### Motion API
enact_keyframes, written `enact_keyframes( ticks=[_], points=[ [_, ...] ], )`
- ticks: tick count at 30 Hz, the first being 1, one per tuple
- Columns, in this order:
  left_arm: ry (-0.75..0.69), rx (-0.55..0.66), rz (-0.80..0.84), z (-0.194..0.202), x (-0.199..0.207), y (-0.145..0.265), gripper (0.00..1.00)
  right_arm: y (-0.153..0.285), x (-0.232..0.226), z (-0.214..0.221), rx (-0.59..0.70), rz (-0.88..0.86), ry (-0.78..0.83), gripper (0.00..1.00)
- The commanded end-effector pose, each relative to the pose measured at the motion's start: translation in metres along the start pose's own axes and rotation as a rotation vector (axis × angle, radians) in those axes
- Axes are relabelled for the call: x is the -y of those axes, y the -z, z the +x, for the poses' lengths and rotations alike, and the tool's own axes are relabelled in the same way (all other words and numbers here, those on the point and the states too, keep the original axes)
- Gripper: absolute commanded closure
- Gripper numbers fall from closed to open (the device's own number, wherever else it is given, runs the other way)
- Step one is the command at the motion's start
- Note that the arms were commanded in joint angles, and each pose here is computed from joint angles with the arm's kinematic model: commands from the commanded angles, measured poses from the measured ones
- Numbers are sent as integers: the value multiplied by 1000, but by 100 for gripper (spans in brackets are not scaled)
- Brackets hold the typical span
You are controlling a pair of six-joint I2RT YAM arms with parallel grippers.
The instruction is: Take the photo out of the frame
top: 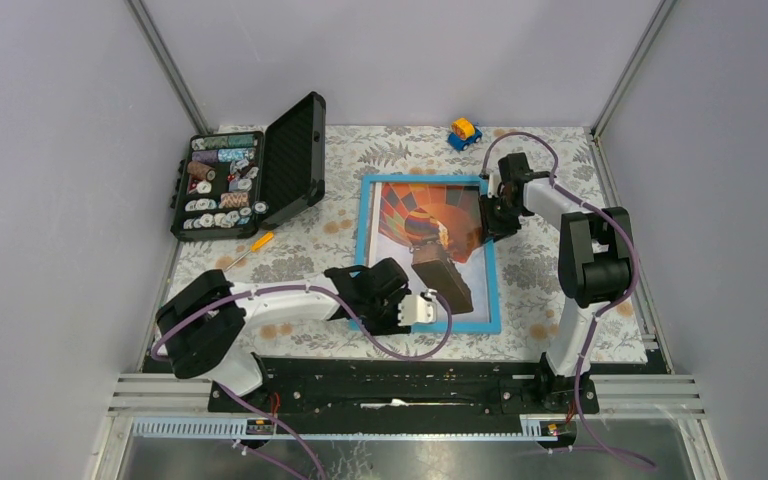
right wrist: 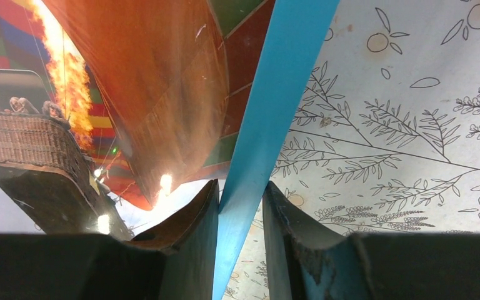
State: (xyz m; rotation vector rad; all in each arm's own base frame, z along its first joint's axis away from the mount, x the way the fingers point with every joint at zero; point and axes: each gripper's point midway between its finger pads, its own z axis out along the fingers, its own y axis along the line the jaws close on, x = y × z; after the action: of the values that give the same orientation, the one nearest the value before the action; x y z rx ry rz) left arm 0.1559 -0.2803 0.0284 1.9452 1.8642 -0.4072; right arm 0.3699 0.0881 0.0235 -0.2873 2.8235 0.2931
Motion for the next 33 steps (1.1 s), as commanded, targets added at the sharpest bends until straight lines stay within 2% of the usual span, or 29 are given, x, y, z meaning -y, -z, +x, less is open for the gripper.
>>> enact_keyframes(
  ticks=[1,7,12,16,20,29,33],
  points=[
    [-21,-4,-56,5,-9,14,41,20,-23,-23,71,-69,38,100],
    [-7,-27,-69,15,-13,14,35,3,-22,-17,39,-74,22,100],
    [29,21,-88,13,-19,28,28,-8,-26,-7,11,-86,-7,100],
    [56,53,-124,12,-29,43,18,-7,-29,-7,13,-96,-35,100],
    [52,31,-118,21,-28,46,6,-5,-37,-6,10,-129,-87,100],
    [46,27,-61,22,-18,38,1,19,-42,-21,80,-128,-94,100],
    [43,14,-37,22,-16,32,1,4,-45,-12,33,-139,-94,100]
  ],
)
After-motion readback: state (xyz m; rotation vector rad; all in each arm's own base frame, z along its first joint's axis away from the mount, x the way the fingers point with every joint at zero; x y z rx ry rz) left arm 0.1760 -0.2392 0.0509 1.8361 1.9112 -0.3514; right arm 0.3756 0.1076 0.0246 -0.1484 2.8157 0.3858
